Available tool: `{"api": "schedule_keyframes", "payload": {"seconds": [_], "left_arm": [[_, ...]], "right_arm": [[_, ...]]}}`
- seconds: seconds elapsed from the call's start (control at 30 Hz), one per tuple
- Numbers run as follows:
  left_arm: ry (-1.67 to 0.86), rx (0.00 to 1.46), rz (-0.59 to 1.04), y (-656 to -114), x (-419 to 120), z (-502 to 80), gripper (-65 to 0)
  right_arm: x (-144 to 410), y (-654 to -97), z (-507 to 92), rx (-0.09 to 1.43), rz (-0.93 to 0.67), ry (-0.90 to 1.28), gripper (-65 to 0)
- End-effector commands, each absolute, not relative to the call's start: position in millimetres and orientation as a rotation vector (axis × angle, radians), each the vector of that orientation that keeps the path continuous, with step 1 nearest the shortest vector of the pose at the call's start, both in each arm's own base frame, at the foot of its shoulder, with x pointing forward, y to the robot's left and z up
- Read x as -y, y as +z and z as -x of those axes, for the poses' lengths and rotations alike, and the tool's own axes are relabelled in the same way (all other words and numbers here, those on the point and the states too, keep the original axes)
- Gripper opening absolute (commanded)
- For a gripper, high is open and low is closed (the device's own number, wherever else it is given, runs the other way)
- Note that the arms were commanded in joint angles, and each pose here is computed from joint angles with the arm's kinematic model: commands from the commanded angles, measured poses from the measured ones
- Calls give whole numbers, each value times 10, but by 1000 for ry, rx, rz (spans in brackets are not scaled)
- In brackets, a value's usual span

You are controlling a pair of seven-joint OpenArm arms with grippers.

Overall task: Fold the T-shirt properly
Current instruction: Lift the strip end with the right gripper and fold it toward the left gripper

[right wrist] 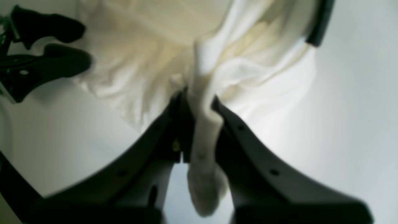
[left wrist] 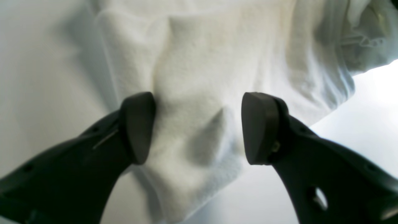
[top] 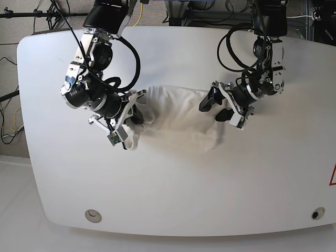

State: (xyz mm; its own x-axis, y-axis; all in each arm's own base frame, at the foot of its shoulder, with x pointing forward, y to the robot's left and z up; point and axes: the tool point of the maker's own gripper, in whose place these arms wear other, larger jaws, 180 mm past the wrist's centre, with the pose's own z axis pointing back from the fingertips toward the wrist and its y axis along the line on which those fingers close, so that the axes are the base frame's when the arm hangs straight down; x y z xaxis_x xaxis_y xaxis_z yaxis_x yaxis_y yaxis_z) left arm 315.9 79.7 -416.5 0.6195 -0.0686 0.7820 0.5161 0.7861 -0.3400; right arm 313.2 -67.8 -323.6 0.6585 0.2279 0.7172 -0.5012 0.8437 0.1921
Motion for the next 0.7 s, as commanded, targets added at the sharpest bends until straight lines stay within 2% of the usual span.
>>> {"api": "schedule_keyframes", "payload": {"seconds": [0.0,0.37,0.67], "left_arm": [[-391,774,539,-4289,-838,-3089,-241],[-391,775,540,-4289,-831,-3089,-241],[-390,775,542,-4288,-824,-3089,-241]], "right_arm": [[518,-3059,-3207,808,-427,469,-650],[-70,-2965,-3161,817,-485,618,-650],[-392,-3013,-3100,799,-470,737,-650]]}}
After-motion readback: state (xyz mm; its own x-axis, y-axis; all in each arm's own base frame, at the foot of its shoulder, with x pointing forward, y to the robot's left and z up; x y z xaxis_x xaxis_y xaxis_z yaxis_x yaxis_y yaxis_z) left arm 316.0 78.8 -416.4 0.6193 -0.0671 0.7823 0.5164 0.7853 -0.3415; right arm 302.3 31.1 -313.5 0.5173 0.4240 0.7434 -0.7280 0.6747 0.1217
